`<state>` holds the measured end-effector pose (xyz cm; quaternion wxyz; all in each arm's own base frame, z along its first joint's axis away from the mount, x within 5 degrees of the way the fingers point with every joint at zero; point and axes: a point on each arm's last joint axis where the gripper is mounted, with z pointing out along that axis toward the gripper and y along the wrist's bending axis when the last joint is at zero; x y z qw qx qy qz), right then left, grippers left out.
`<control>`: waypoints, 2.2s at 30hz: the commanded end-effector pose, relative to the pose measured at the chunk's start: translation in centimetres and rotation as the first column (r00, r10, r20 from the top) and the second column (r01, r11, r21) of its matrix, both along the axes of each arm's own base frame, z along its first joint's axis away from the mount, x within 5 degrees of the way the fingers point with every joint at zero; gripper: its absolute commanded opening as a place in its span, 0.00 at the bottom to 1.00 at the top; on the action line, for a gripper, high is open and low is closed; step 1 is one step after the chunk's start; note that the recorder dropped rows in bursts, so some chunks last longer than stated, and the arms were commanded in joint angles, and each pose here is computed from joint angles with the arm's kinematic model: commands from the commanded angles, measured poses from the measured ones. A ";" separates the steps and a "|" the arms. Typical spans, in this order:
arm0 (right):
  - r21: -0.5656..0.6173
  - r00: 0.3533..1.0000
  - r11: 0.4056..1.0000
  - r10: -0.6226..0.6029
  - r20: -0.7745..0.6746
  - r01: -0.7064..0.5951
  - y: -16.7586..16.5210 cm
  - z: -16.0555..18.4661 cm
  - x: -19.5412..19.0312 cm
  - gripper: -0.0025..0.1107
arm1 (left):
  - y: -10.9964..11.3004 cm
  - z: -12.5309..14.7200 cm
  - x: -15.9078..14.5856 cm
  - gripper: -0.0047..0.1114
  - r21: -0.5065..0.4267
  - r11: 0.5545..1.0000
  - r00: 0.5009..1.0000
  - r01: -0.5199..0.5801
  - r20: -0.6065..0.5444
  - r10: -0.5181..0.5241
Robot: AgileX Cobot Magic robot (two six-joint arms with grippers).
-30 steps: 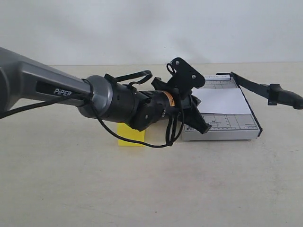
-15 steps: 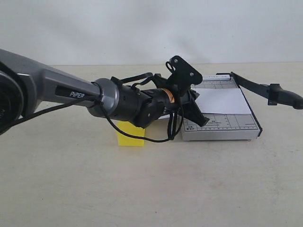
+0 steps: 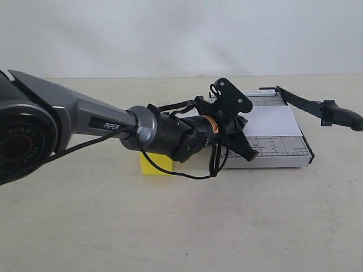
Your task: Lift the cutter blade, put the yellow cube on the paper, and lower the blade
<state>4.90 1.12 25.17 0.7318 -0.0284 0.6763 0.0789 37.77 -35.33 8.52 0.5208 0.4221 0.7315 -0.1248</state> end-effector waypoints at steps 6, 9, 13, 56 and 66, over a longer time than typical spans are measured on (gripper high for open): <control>-0.003 1.000 1.000 -0.003 0.006 0.003 0.0 -0.1 -0.1 0.02 | -2.7 -1.1 -0.8 0.08 -0.048 0.999 0.999 0.022 -0.029 -0.023; -0.003 1.000 1.000 -0.003 0.006 0.003 0.0 -0.1 -0.1 0.02 | -2.8 -1.2 -1.0 0.08 -0.054 0.998 0.999 0.019 -0.041 -0.021; -0.003 1.000 1.000 -0.003 0.006 0.003 0.0 -0.1 -0.1 0.02 | -2.8 -1.2 -1.0 0.08 -0.054 0.998 0.999 0.019 -0.041 -0.021; -0.001 1.000 1.000 -0.002 0.006 0.002 0.0 -0.1 -0.1 0.02 | 0.1 2.6 2.2 0.08 0.127 0.992 0.996 -0.010 -0.083 0.021; -0.001 1.000 1.000 -0.002 0.006 0.002 0.0 -0.1 -0.1 0.02 | -0.4 1.7 1.9 0.08 0.086 0.996 0.993 -0.029 -0.114 0.039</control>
